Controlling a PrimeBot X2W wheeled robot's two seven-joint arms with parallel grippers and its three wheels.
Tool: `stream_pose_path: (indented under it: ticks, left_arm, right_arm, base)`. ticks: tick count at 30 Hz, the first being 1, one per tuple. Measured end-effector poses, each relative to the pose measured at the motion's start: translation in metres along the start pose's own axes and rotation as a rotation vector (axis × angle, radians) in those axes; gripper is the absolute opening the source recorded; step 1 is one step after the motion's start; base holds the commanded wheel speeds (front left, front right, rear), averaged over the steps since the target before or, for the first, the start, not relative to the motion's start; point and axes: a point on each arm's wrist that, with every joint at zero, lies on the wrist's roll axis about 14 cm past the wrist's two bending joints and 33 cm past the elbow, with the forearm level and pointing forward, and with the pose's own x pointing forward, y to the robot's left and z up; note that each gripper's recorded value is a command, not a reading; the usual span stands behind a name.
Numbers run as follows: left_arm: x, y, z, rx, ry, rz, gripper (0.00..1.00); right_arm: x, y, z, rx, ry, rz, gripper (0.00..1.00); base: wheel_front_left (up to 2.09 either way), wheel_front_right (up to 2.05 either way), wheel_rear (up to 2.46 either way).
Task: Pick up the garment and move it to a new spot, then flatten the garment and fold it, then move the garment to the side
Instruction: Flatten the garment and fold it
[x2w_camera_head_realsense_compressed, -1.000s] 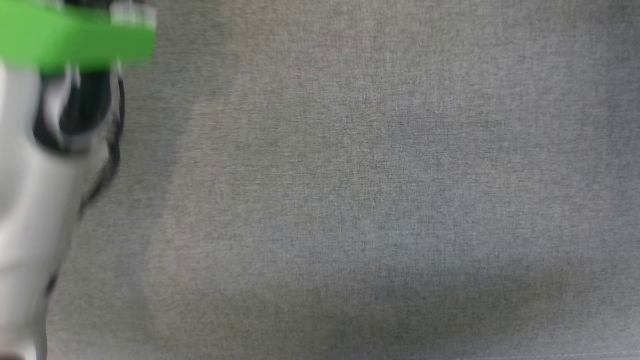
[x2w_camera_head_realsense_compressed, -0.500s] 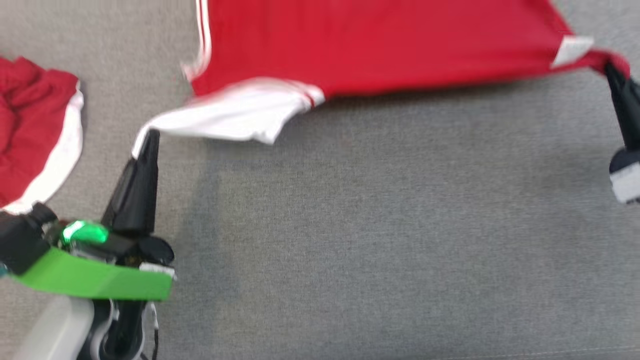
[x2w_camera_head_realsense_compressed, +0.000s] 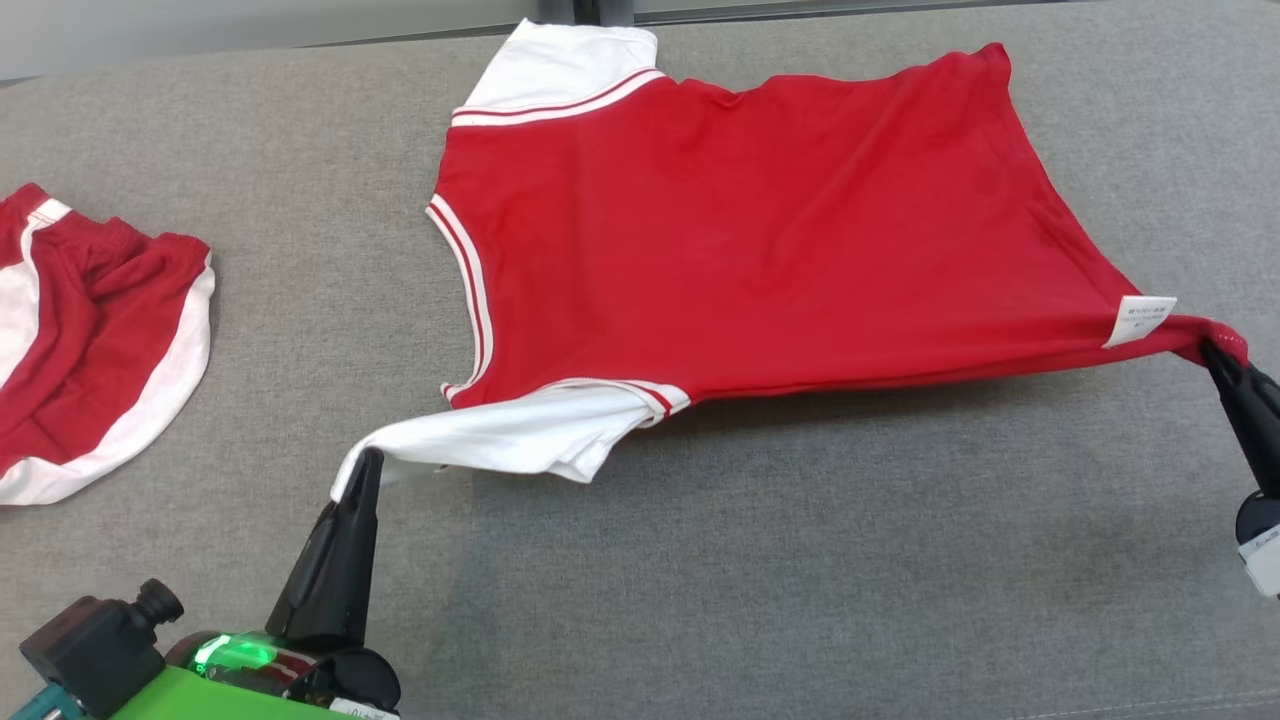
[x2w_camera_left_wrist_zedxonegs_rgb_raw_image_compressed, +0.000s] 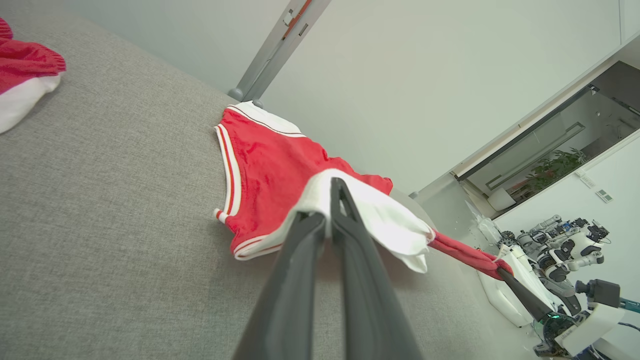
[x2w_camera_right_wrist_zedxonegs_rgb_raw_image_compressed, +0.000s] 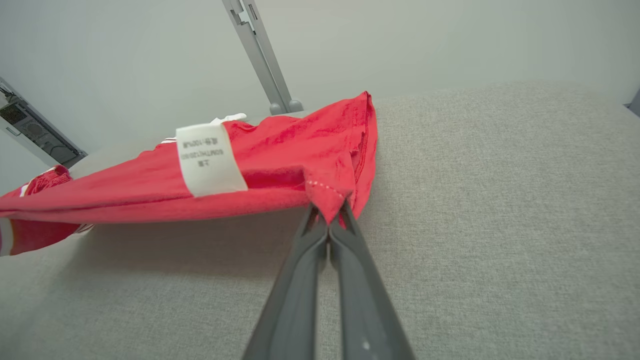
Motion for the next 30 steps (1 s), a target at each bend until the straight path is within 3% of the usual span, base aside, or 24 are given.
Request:
stream_pose_path:
  ticks: [10, 30]
  left_arm:
    - [0.026, 0.006, -0.022, 0.035, 0.108, 0.011, 0.00]
    - [0.118, 0.043, -0.044, 0.200, 0.209, -0.008, 0.00]
  right_arm:
    - [0.001, -0.002, -0.022, 0.010, 0.097, -0.003, 0.00]
    - [0.087, -0.022, -0.051, 0.002, 0.175, -0.015, 0.00]
  base:
    - [0.00, 0.00, 0.00]
    - [0.00, 0.00, 0.00]
